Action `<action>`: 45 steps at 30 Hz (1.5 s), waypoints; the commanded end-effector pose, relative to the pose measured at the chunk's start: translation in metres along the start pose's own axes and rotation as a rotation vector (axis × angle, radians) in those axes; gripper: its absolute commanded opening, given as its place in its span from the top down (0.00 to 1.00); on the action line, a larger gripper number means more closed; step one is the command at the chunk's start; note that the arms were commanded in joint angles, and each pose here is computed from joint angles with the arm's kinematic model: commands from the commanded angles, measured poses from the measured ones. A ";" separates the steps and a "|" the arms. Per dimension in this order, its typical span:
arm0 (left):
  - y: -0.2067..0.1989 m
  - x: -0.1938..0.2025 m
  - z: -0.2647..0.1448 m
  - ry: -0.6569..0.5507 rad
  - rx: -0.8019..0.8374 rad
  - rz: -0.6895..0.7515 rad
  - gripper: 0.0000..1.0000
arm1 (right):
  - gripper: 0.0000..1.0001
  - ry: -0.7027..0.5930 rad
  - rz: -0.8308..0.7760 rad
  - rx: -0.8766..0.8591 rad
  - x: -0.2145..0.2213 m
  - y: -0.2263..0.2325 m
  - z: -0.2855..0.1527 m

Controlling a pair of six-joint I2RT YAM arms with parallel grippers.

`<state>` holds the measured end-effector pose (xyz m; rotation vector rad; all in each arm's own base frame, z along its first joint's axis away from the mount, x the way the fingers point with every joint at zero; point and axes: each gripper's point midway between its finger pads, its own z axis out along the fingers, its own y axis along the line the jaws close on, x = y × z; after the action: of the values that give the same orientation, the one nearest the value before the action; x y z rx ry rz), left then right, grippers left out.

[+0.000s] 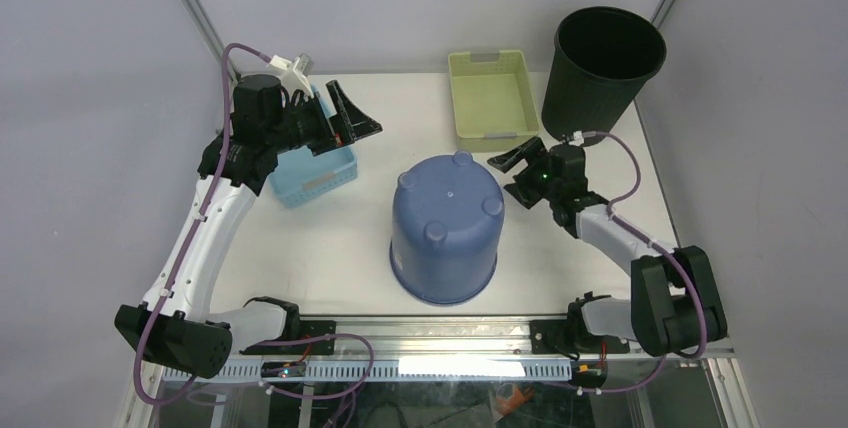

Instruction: Turn the large container upside down

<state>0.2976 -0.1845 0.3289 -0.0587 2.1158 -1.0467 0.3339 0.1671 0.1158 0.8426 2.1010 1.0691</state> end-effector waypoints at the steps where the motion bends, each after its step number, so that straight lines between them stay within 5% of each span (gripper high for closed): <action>1: -0.019 -0.020 -0.011 -0.070 0.042 0.086 0.01 | 0.07 -0.039 -0.184 0.352 -0.011 -0.057 -0.029; 9: -0.031 -0.028 -0.029 -0.111 0.035 0.239 0.01 | 0.00 -0.117 -0.353 0.297 -0.018 -0.019 -0.118; 15: -0.047 -0.034 -0.037 -0.148 0.097 0.296 0.01 | 0.01 0.173 -0.342 0.029 0.052 0.017 -0.167; 24: -0.045 -0.046 -0.041 -0.220 0.063 0.281 0.01 | 0.01 0.522 -0.315 -0.141 0.124 0.008 -0.213; 30: -0.043 -0.049 -0.039 -0.228 0.051 0.267 0.01 | 0.01 0.663 -0.272 -0.273 0.149 0.005 -0.221; 38: -0.035 -0.052 -0.033 -0.238 0.012 0.214 0.01 | 0.01 0.602 -0.291 -0.511 0.151 0.059 -0.193; 45: -0.019 -0.062 -0.037 -0.298 -0.092 0.120 0.01 | 0.01 0.707 -0.393 -0.644 0.209 0.102 -0.169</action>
<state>0.3056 -0.1615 0.3744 -0.0081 1.9364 -0.8495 0.0881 0.2603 0.1813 -0.1792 2.3583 1.7179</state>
